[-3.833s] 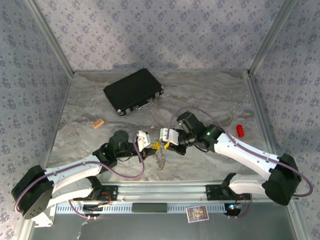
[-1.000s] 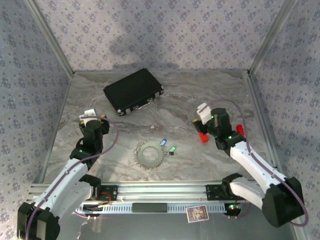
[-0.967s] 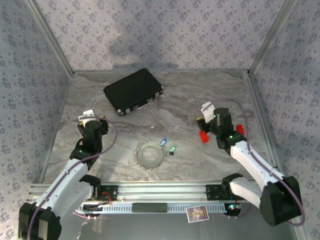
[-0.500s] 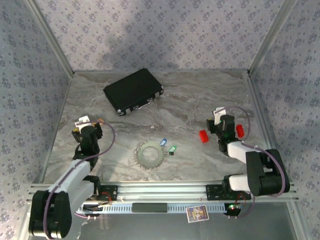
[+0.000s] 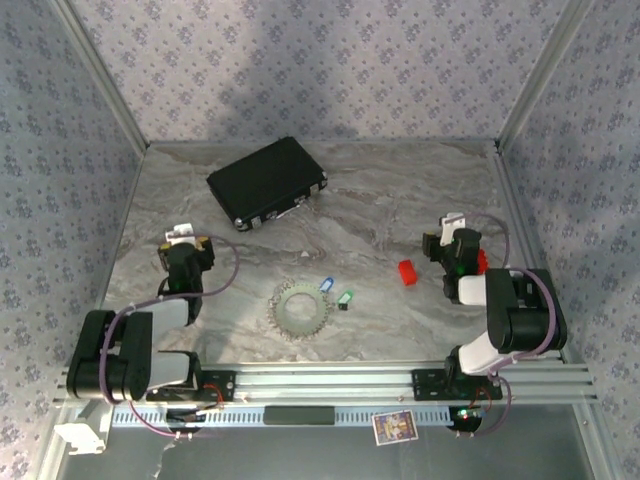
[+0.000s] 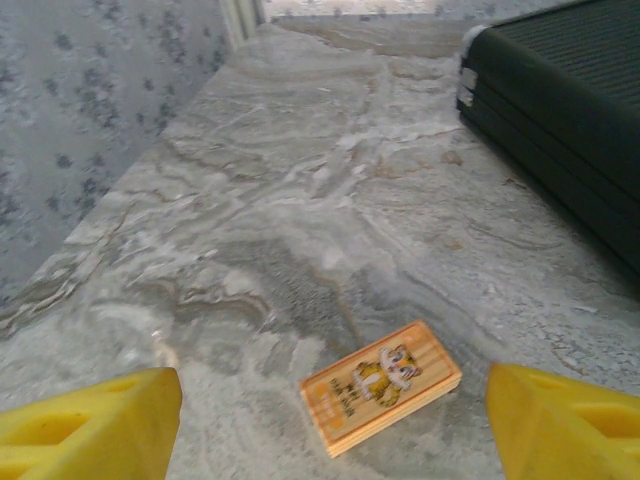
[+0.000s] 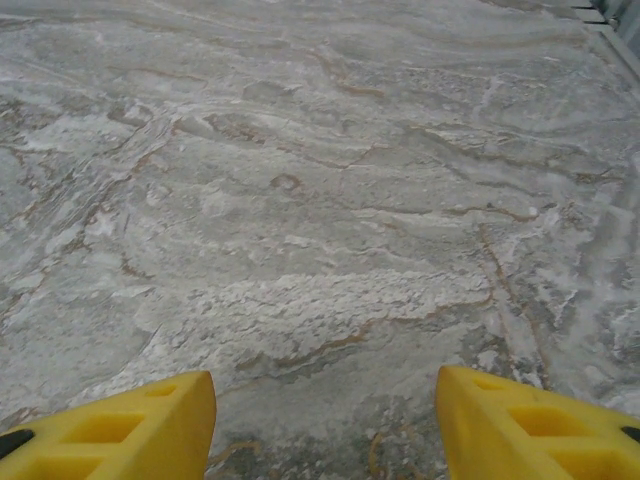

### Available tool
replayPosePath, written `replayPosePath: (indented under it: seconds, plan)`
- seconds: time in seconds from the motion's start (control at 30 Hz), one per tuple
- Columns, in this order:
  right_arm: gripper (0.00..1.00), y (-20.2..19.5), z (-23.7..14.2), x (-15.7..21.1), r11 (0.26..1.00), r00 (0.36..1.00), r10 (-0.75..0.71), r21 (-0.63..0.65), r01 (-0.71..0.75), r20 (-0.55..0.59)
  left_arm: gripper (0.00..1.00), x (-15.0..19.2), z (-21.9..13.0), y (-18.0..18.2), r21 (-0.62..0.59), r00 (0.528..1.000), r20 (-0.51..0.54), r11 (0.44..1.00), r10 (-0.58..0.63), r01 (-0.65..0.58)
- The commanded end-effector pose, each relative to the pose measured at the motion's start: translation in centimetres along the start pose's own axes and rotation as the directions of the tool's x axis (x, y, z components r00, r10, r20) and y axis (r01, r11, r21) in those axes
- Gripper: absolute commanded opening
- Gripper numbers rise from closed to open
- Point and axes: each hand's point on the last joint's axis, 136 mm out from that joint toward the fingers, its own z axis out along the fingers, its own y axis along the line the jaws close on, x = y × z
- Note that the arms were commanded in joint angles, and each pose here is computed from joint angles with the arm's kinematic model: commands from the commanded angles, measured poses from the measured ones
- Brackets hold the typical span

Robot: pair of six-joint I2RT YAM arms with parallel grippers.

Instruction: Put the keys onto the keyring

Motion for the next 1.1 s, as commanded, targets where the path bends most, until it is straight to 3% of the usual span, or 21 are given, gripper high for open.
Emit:
replayPosePath:
  seconds: [0.0, 0.37, 0.43, 0.47, 1.07]
  plan:
    - [0.61, -0.4, 0.3, -1.5, 0.999, 0.999, 0.039, 0.008, -0.039, 0.032, 0.79, -3.6, 1.0, -1.2, 0.064, 0.996, 0.088, 0.998, 0.002, -0.008]
    - [0.63, -0.4, 0.3, -1.7, 0.999, 0.998, 0.039, 0.009, -0.04, 0.039, 0.8, -1.4, 3.9, -3.5, 0.173, 0.999, 0.029, 0.985, 0.014, -0.018]
    - [0.63, -0.4, 0.3, -1.6, 0.999, 0.999, 0.038, 0.007, -0.039, 0.038, 0.84, -1.4, 4.3, -3.2, 0.153, 1.0, 0.004, 0.988, 0.006, -0.007]
    - [0.63, -0.4, 0.3, -1.6, 0.999, 0.999, 0.039, 0.007, -0.039, 0.038, 0.99, -1.4, 4.4, -3.0, 0.16, 1.0, 0.003, 0.987, -0.006, 0.006]
    - [0.62, -0.4, 0.3, -1.6, 0.999, 0.999, 0.038, 0.01, -0.038, 0.037, 1.0, -1.2, 4.6, -3.5, 0.2, 1.0, -0.015, 0.98, 0.001, 0.003]
